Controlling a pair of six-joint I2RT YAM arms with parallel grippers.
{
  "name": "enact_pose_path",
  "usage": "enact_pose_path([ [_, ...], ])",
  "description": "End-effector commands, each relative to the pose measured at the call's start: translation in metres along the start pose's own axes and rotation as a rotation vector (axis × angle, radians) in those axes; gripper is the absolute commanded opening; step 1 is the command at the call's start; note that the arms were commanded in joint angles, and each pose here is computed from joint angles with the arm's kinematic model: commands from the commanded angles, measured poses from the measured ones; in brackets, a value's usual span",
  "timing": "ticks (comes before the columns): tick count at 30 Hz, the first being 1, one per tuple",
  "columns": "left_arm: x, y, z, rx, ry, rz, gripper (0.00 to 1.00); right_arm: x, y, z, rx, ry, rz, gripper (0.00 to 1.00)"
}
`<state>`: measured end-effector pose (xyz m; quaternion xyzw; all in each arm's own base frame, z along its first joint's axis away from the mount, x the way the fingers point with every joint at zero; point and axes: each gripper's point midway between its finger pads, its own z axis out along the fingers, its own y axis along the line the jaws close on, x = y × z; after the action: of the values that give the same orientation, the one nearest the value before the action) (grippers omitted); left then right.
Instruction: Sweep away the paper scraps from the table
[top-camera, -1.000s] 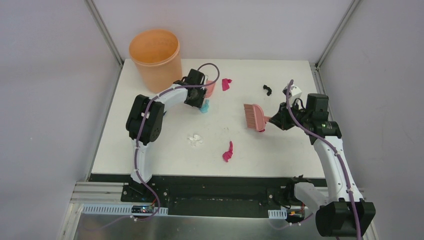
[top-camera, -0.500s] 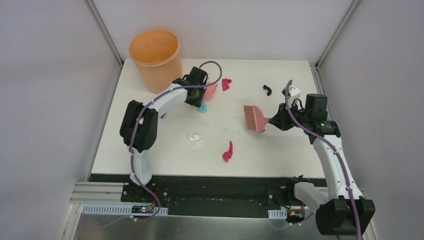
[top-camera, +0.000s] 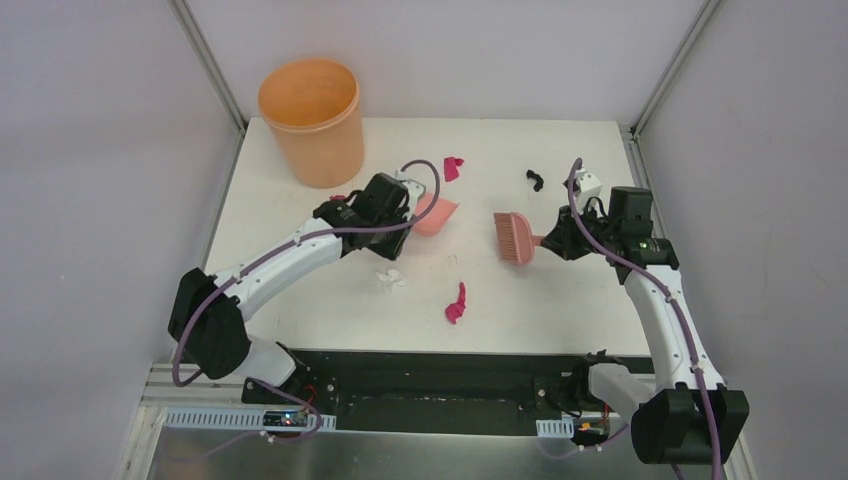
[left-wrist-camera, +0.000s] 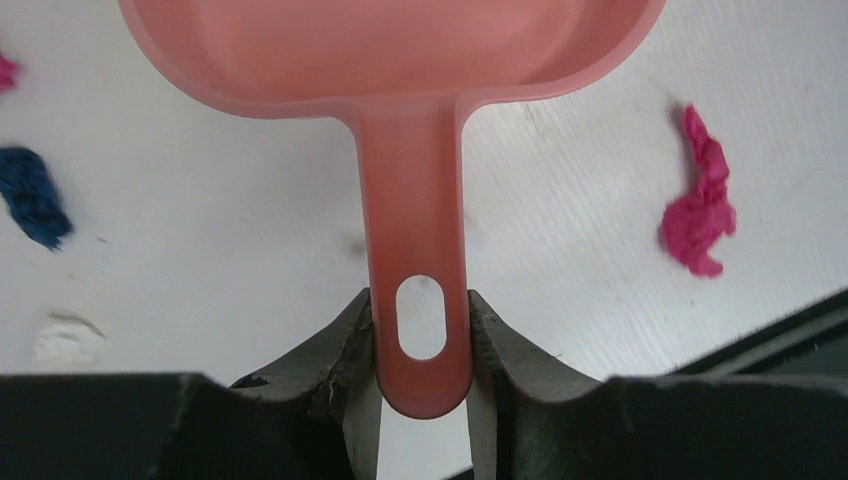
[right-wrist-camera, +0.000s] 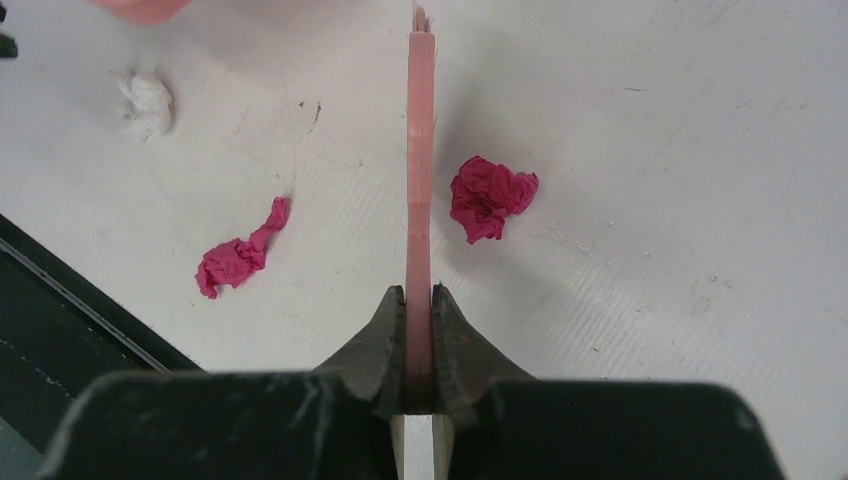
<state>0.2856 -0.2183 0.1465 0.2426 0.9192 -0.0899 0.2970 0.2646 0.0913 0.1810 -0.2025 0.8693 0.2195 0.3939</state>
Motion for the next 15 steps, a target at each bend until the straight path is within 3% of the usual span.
enact_pose_path([
  [1,0.034,-0.022,-0.023,0.076,0.025,-0.033,0.01,-0.009,-0.011,-0.003,0.043,-0.024,-0.026,0.0],
  [4,0.05,-0.017,-0.036,0.062,0.027,-0.032,0.0,-0.012,0.012,-0.01,-0.07,-0.025,-0.048,0.0],
  [7,0.056,0.002,-0.04,-0.026,-0.012,-0.017,0.0,-0.014,0.06,-0.025,-0.329,-0.02,-0.072,0.0],
  [10,0.057,0.012,-0.038,-0.071,-0.063,-0.024,0.0,-0.005,0.101,-0.039,-0.559,0.095,-0.101,0.0],
  [15,0.06,0.018,-0.035,-0.104,-0.08,-0.027,0.0,0.009,0.121,-0.028,-0.655,0.351,-0.028,0.0],
])
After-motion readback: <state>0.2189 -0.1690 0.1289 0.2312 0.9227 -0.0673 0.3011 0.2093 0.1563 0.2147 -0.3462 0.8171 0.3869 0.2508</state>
